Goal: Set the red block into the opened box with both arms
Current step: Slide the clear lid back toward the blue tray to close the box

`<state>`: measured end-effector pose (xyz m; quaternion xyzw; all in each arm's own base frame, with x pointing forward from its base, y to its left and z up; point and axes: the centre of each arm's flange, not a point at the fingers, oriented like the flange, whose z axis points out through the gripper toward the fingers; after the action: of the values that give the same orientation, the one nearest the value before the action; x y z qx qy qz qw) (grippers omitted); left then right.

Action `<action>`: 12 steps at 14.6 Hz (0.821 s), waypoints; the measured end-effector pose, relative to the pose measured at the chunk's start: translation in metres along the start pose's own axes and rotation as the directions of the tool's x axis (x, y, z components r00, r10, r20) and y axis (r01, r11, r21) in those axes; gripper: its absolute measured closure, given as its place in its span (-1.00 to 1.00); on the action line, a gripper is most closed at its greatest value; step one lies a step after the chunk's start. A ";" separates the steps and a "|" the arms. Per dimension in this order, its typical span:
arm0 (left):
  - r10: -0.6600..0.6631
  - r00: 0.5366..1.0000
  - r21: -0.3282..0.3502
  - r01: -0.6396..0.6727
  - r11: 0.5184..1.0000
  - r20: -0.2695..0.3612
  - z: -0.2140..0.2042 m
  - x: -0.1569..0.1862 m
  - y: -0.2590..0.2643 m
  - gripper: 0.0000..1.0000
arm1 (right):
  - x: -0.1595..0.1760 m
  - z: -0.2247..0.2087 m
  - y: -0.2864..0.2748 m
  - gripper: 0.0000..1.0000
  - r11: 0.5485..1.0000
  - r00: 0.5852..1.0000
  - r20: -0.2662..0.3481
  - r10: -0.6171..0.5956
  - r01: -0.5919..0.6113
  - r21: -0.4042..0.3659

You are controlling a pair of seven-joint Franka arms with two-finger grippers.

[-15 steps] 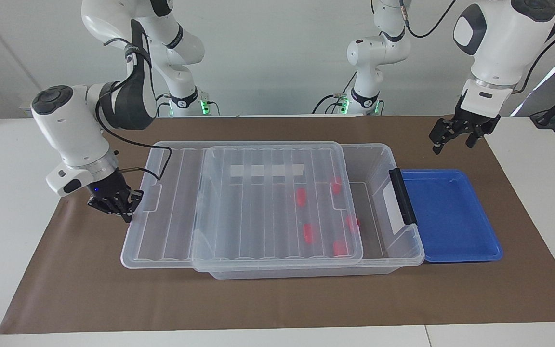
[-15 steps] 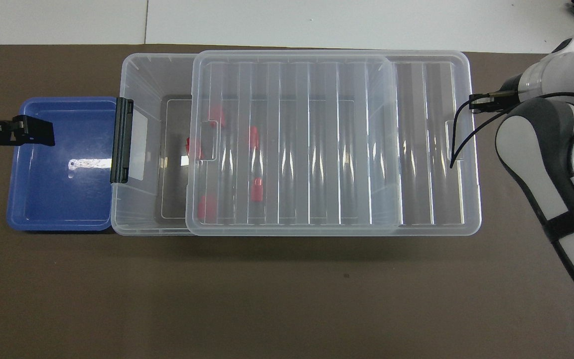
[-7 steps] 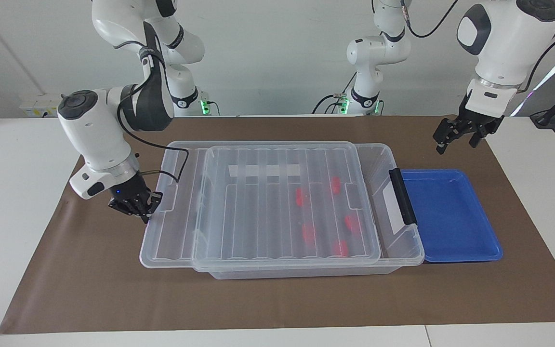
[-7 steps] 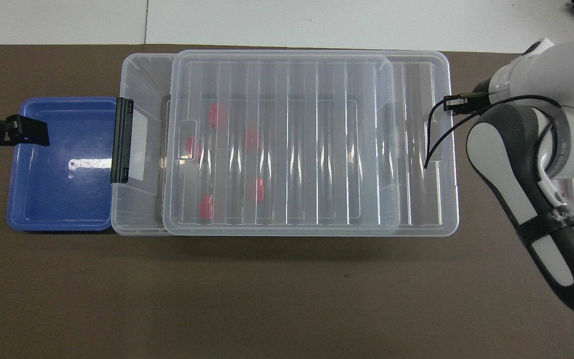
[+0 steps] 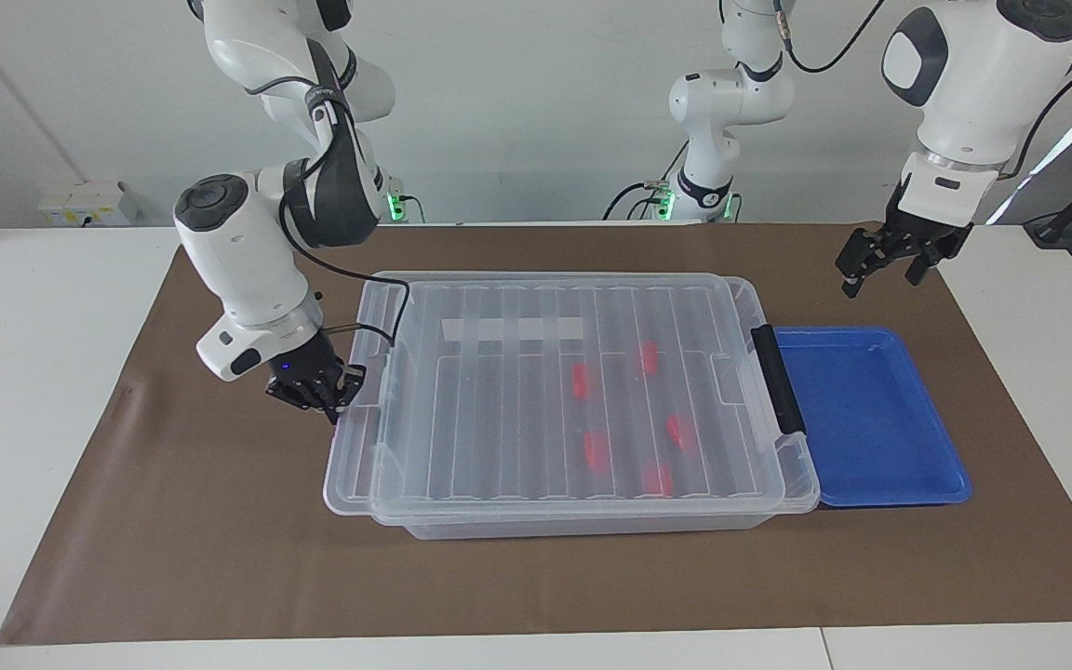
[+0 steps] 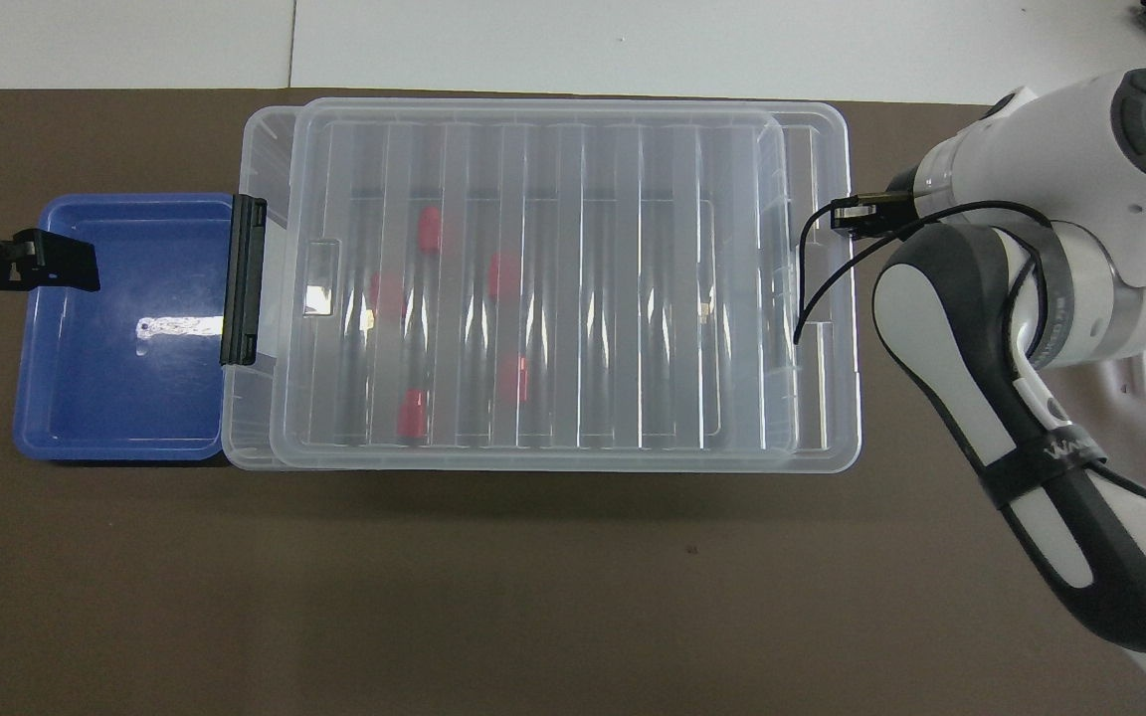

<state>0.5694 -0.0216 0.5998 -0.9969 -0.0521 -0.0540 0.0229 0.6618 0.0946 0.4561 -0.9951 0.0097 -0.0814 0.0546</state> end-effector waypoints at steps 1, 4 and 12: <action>-0.002 1.000 0.000 0.002 1.000 0.000 0.000 0.000 -0.001 -1.00 | 0.000 0.000 -0.001 0.98 1.000 1.000 0.000 0.002 -0.002 0.001; -0.003 1.000 -0.001 0.003 1.000 0.000 0.000 0.000 -0.002 -1.00 | 0.000 0.000 -0.001 0.98 1.000 1.000 0.000 0.002 -0.002 0.002; 0.000 1.000 -0.002 0.000 1.000 0.000 0.000 0.000 0.000 -1.00 | -0.002 0.001 -0.006 0.98 0.999 1.000 0.009 0.026 -0.026 0.046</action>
<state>0.5694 -0.0221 0.5997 -0.9970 -0.0520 -0.0539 0.0219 0.6606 0.1006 0.4551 -0.9937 0.0204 -0.0768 0.0788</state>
